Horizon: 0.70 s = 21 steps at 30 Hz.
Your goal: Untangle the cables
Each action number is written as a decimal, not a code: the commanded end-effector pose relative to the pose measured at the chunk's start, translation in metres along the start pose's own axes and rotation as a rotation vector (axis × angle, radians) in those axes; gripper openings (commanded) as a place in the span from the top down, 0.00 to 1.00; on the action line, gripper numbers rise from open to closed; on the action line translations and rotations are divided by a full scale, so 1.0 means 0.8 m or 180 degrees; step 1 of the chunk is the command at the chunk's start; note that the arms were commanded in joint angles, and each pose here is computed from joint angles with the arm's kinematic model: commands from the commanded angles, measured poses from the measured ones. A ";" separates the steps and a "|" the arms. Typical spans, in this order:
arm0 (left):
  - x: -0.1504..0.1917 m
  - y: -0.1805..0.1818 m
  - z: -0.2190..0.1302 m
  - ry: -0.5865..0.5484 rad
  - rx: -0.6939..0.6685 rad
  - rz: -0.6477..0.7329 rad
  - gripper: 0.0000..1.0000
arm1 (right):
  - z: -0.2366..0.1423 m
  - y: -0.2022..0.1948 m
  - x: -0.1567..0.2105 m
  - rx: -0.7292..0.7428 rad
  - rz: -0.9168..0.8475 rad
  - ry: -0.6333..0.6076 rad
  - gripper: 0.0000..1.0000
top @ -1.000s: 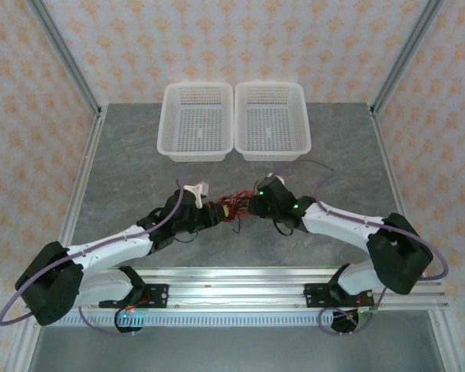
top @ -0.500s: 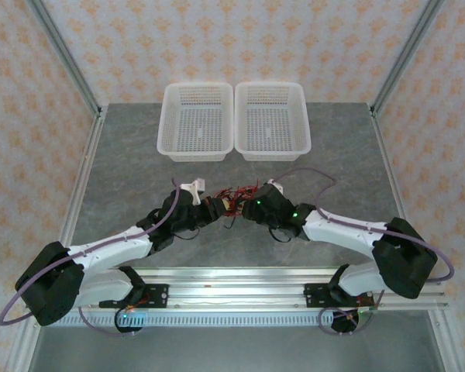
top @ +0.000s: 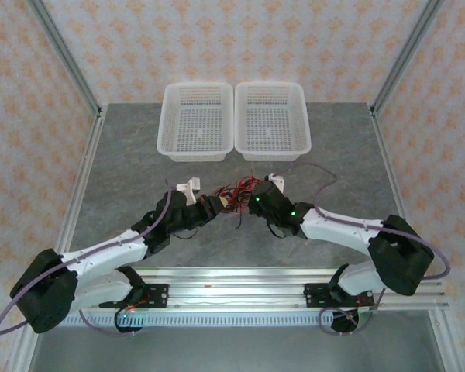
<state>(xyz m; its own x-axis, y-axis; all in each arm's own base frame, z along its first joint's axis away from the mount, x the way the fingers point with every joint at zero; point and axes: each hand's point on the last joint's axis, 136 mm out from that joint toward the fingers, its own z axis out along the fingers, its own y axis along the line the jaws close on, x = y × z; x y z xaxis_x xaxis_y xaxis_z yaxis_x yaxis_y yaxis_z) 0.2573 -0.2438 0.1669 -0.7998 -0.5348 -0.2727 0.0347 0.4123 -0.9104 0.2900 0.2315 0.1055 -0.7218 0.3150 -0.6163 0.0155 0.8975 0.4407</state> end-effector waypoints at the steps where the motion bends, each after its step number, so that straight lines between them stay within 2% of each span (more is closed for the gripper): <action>1: -0.011 -0.035 -0.014 -0.0026 0.0360 0.0021 1.00 | -0.011 -0.082 -0.042 0.0702 -0.0130 -0.0558 0.78; 7: 0.013 -0.013 -0.008 0.0341 0.0277 0.0011 1.00 | -0.045 -0.092 -0.084 0.0639 -0.0242 -0.1254 0.75; 11: 0.025 -0.004 -0.007 0.0491 0.0252 0.0032 1.00 | -0.061 -0.085 -0.100 0.0467 -0.0327 -0.1496 0.74; 17: 0.033 0.010 -0.007 0.0602 0.0068 0.0235 1.00 | -0.074 -0.057 -0.115 0.0205 -0.0592 -0.1568 0.72; 21: 0.035 0.025 -0.003 0.0640 -0.0070 0.0345 1.00 | -0.071 -0.032 -0.115 -0.0022 -0.0822 -0.1349 0.62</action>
<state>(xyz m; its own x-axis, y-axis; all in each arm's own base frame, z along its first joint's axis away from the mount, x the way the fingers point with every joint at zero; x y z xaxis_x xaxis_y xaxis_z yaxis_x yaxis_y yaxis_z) 0.2350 -0.2523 0.1537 -0.8853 -0.3729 -0.2779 0.1045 0.4227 -0.9002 0.3058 0.1647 0.1633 -0.4024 0.2212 -0.8883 -0.1136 0.9508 0.2883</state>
